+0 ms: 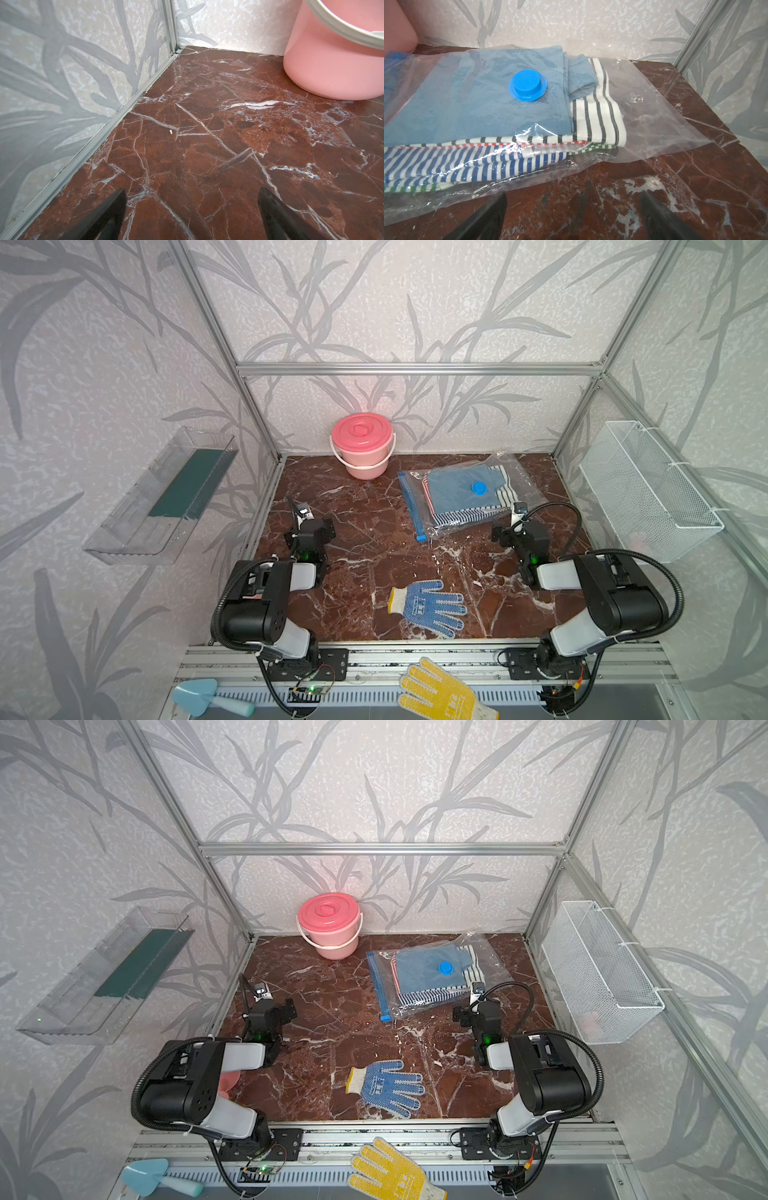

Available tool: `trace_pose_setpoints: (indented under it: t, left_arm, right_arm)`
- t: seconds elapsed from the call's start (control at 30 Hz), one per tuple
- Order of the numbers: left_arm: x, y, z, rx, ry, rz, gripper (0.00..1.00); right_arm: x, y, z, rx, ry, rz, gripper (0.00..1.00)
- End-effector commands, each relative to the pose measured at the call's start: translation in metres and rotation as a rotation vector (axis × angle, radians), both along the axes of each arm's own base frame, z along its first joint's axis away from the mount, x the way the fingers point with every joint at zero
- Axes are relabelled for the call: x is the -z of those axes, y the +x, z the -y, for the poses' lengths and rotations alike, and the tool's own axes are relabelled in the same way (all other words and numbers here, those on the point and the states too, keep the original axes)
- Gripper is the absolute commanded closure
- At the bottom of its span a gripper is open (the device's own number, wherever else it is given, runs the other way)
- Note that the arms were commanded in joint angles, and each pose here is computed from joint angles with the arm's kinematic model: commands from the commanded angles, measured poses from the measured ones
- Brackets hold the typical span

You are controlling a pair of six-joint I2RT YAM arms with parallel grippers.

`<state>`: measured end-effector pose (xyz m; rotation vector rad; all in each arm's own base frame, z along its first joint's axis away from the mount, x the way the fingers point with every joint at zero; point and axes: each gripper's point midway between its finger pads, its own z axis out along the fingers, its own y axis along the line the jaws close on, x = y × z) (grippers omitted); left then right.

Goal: Take the tank top out of the vacuum bag
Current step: Open the vacuum bag at the center of the board.

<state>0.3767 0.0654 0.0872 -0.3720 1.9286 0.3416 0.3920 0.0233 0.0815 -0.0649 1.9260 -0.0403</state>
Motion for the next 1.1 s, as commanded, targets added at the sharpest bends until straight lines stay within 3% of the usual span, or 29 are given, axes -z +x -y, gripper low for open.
trace_pose_setpoints:
  t: [0.0, 1.07]
  left_arm:
    - [-0.0112, 0.0048, -0.002, -0.013, 0.007, 0.035, 0.01]
    - [-0.0103, 0.0048, -0.0021, -0.013, 0.009, 0.031, 0.01]
  right_arm:
    - [-0.0129, 0.0051, 0.0013, 0.01, 0.006, 0.035, 0.01]
    - [-0.0121, 0.0054, 0.0017, 0.008, 0.007, 0.031, 0.01]
